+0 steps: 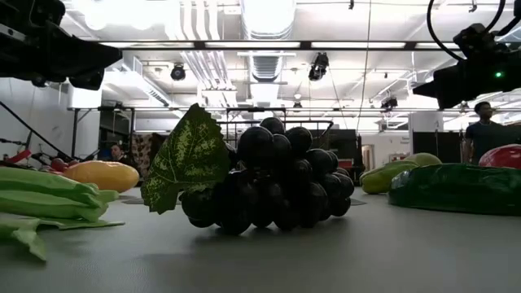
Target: Build produce basket
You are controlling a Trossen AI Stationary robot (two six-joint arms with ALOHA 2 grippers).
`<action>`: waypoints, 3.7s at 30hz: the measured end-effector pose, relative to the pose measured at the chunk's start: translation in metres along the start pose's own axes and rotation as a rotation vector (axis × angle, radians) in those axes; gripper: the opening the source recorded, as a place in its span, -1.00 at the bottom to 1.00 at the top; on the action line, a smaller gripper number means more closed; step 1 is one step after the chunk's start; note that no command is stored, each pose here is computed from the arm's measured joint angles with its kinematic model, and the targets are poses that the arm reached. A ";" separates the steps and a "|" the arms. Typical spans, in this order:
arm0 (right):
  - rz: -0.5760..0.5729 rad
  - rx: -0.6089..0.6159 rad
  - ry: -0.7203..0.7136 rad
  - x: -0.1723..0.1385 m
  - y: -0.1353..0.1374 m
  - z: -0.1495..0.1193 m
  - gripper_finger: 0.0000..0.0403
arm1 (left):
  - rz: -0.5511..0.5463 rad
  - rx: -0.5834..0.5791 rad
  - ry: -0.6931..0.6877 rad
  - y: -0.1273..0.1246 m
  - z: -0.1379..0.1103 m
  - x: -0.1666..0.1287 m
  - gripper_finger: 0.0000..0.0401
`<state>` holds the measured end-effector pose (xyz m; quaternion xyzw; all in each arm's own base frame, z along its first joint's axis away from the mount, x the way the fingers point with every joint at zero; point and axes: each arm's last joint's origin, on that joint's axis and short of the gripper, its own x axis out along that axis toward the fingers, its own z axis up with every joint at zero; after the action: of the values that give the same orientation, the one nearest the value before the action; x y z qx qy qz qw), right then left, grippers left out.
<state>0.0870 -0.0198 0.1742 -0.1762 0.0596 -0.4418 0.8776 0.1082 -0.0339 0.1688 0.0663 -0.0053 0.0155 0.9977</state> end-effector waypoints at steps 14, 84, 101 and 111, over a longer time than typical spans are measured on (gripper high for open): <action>0.000 0.000 0.000 0.000 0.000 0.000 -0.96 | 0.000 0.000 0.000 0.000 0.000 0.000 -0.96; 0.427 0.543 -0.467 -0.008 -0.007 0.038 -0.96 | 0.104 -0.341 -0.451 0.007 0.077 0.012 -0.96; 0.577 0.443 -0.667 -0.002 0.006 0.055 -0.96 | 0.145 -0.558 0.182 -0.021 0.075 0.071 -0.96; 0.487 0.366 -0.474 0.011 0.023 0.048 -0.96 | 0.030 -0.642 0.941 -0.038 0.075 0.081 -0.96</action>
<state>0.1231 -0.0039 0.2108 -0.0948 -0.1847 -0.1706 0.9632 0.1901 -0.0792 0.2386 -0.2542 0.4343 0.0553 0.8624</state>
